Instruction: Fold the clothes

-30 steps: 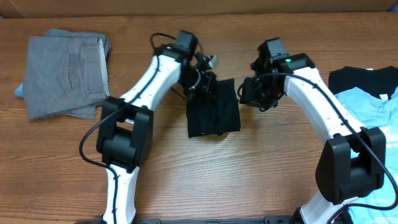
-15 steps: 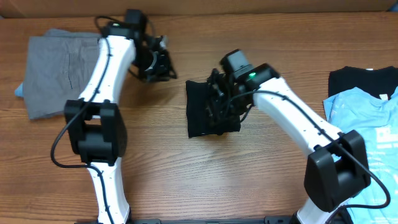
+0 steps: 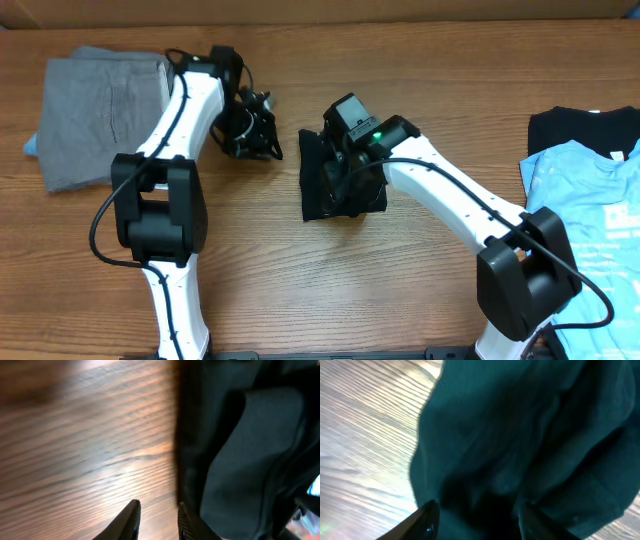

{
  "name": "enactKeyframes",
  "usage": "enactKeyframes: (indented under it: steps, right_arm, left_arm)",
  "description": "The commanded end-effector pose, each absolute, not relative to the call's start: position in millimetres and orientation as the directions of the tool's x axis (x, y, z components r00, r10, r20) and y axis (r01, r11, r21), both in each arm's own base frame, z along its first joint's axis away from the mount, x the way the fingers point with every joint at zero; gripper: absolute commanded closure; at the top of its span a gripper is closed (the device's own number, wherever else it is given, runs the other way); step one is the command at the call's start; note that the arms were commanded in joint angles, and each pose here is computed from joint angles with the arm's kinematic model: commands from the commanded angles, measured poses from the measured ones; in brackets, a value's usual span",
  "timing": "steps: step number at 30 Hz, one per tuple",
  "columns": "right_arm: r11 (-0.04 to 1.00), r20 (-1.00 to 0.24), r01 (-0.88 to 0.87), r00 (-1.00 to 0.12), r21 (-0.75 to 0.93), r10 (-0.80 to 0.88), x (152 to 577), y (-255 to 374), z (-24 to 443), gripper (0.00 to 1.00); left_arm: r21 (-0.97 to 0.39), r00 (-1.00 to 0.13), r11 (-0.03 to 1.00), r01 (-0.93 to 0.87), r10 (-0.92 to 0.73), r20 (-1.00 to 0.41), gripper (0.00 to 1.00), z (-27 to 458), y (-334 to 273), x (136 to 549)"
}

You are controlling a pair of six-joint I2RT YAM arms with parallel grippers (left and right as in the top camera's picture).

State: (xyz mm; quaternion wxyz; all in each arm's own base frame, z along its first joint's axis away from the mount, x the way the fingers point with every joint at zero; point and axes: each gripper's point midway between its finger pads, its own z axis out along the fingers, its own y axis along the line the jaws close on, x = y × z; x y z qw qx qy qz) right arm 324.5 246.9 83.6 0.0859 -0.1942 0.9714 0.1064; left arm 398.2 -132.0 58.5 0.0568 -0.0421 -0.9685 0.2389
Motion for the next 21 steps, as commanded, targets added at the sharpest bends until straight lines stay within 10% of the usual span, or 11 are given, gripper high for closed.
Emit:
enactKeyframes:
  steps: [1, 6, 21]
  right_arm:
    - [0.944, -0.226, -0.314, -0.931, 0.103, -0.285, 336, 229, 83, 0.46]
    - [0.964, -0.239, -0.239, -0.949, 0.116, -0.206, 345, 210, 96, 0.47]
    - [0.986, -0.325, -0.072, -0.946, 0.153, -0.018, 368, 143, 144, 0.48]
  left_arm:
    - [-0.53, -0.978, 0.837, 0.134, 0.198, 0.064, 0.76, 58, -163, 382]
    - [-0.533, -0.969, 0.825, 0.188, 0.246, 0.038, 0.96, 49, -186, 377]
    - [-0.689, -0.959, 0.687, 0.23, 0.281, -0.039, 0.96, 71, -272, 371]
